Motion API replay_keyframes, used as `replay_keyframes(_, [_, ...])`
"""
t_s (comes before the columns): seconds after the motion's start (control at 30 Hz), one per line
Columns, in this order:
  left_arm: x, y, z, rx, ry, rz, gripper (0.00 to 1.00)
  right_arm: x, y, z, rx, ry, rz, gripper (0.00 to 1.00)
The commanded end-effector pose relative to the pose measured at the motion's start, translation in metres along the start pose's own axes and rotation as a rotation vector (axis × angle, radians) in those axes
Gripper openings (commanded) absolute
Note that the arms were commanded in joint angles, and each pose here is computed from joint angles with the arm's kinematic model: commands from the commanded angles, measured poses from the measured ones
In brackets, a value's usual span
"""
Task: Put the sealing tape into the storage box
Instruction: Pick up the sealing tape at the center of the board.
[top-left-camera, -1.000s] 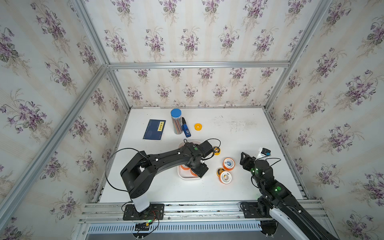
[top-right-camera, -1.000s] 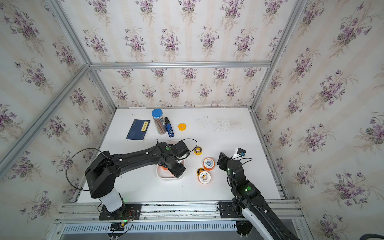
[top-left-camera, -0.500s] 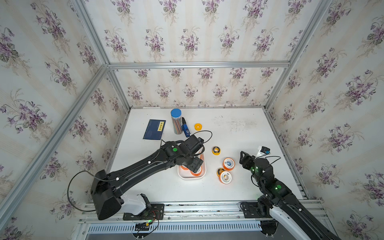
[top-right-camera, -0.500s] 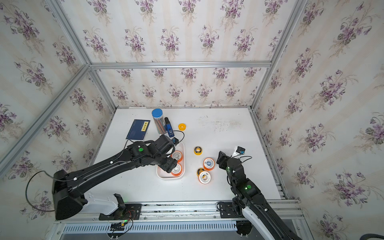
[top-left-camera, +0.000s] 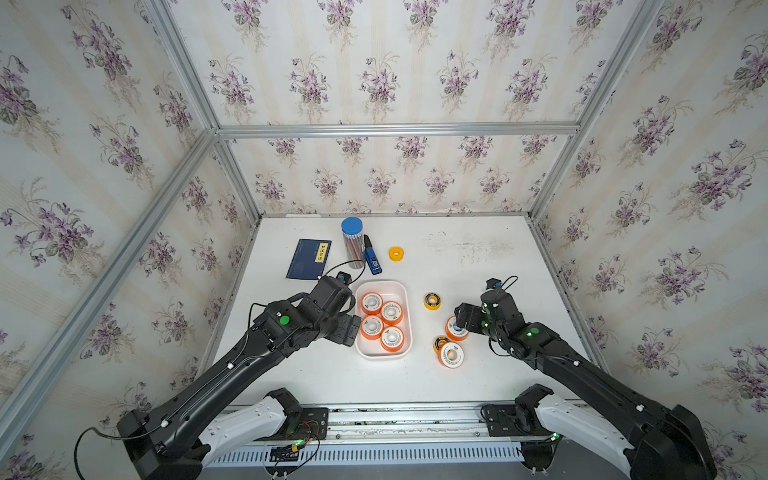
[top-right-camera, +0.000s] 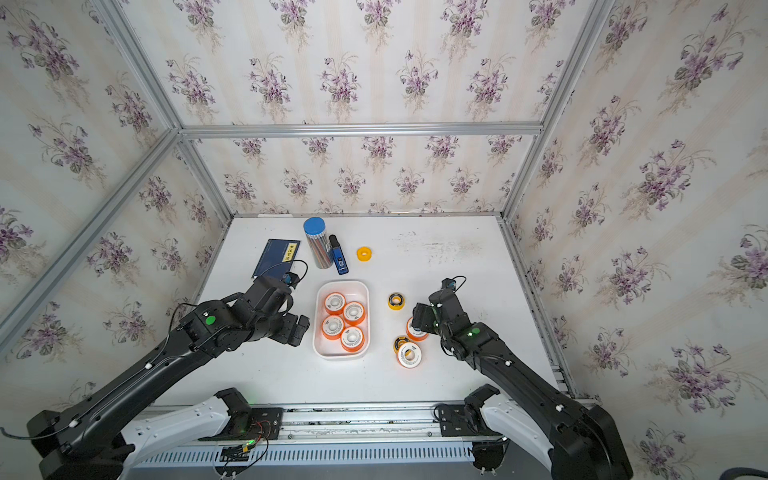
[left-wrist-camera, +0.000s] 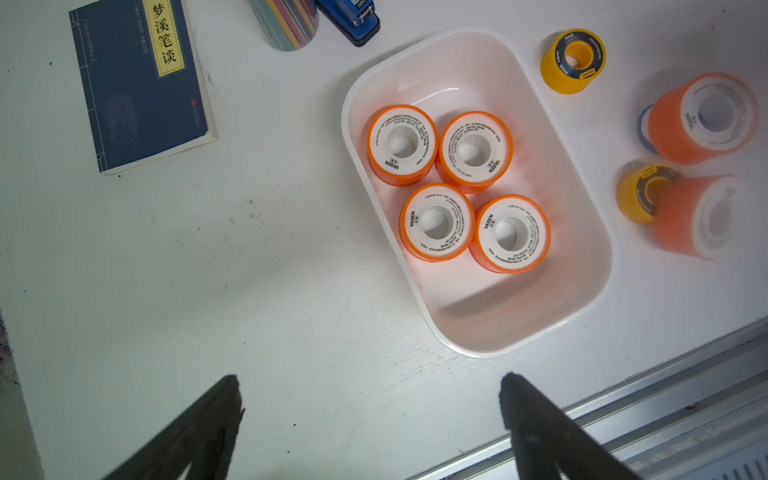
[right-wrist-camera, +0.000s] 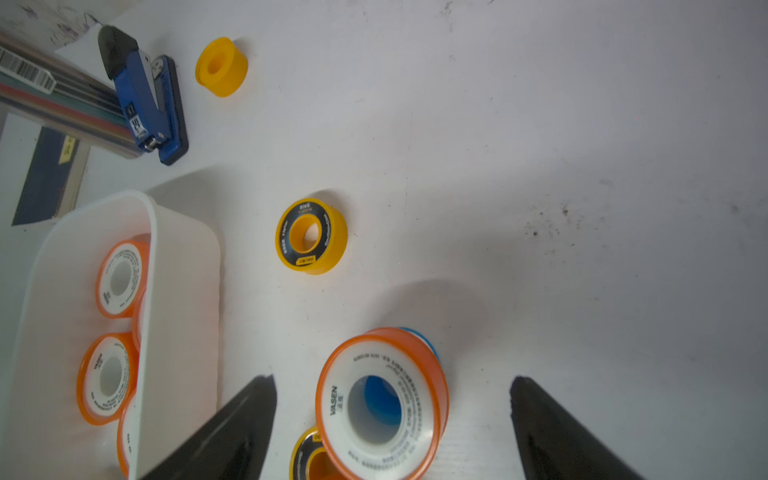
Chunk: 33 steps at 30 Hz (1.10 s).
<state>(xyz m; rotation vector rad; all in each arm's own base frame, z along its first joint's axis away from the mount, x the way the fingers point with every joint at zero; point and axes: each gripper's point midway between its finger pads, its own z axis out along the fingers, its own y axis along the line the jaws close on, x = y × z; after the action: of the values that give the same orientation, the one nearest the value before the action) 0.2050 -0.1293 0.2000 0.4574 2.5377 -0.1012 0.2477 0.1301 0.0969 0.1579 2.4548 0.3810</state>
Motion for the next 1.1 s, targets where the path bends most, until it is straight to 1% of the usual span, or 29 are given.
replay_keyframes(0.0, [0.002, 0.013, -0.003, -0.058, -0.023, -0.005, 0.97, 0.017, 0.006, 0.003, 0.015, 0.07, -0.052, 0.93])
replay_keyframes(0.2, [0.001, 0.017, -0.01, -0.065, -0.059, -0.015, 0.98, 0.034, 0.007, 0.017, 0.086, 0.13, -0.123, 0.96])
replay_keyframes(0.27, [0.002, 0.017, -0.009, -0.064, -0.058, -0.016, 0.98, 0.033, 0.004, 0.018, 0.134, 0.116, -0.143, 0.96])
replay_keyframes(0.4, [0.002, 0.016, -0.008, -0.061, -0.048, -0.014, 0.99, 0.037, 0.007, 0.024, 0.136, 0.124, -0.151, 0.97])
replay_keyframes(0.5, [0.003, 0.016, -0.008, -0.062, -0.045, -0.012, 0.99, 0.038, 0.001, 0.029, 0.181, 0.128, -0.163, 0.96])
replay_keyframes(0.57, [0.003, 0.016, -0.008, -0.062, -0.047, -0.013, 0.99, 0.038, -0.001, 0.032, 0.197, 0.124, -0.165, 0.94])
replay_keyframes(0.83, [0.003, 0.016, -0.007, -0.062, -0.045, -0.012, 0.99, 0.044, 0.004, 0.041, 0.174, 0.148, -0.165, 0.82])
replay_keyframes(0.97, [0.003, 0.016, -0.007, -0.063, -0.044, -0.012, 0.99, 0.042, 0.006, 0.041, 0.171, 0.142, -0.166, 0.74])
replay_keyframes(1.07, [0.004, 0.017, -0.008, -0.065, -0.043, -0.012, 0.99, 0.041, 0.006, 0.042, 0.174, 0.139, -0.166, 0.69])
